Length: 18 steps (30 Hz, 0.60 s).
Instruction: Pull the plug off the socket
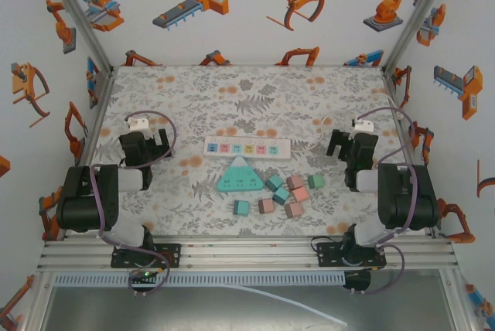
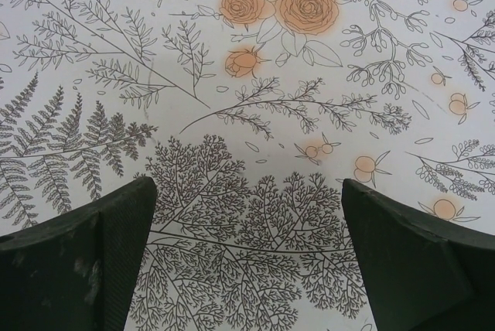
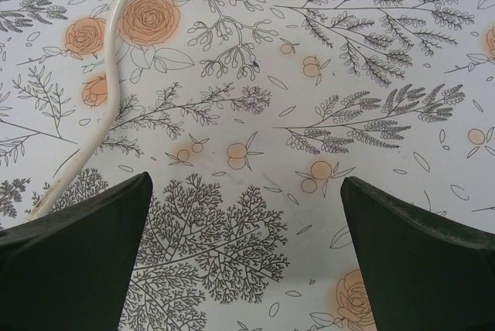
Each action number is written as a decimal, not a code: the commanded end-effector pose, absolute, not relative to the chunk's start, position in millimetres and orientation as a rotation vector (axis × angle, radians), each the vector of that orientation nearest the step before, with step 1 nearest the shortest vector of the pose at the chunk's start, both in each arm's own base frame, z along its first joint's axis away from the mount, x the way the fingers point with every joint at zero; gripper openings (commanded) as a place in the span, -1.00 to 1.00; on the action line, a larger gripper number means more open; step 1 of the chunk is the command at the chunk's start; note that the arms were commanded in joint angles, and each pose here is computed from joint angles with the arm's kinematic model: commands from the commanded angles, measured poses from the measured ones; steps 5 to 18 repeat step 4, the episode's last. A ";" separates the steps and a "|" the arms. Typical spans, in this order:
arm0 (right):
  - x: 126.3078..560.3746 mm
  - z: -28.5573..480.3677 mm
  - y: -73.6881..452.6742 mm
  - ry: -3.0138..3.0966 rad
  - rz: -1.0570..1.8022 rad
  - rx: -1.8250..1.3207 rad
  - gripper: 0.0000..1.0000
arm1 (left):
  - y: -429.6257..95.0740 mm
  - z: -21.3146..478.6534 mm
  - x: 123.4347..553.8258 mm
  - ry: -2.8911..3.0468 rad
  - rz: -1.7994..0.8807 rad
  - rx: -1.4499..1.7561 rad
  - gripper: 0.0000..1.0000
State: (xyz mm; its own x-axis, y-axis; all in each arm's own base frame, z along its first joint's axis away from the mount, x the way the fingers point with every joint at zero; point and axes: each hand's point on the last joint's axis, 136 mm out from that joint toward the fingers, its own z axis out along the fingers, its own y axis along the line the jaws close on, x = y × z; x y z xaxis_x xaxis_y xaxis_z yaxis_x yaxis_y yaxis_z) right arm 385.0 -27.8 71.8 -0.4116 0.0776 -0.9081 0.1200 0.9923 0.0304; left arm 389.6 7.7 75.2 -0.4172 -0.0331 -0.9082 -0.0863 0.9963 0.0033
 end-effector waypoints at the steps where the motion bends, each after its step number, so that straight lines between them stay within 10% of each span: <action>1: 394.4 88.0 -27.8 1.938 -0.059 0.119 0.99 | 3.3 88.5 398.0 1.958 0.042 -0.063 0.94; 18: 392.9 88.4 -28.3 1.931 -0.060 0.121 0.99 | 3.5 88.1 397.8 1.958 0.041 -0.063 0.94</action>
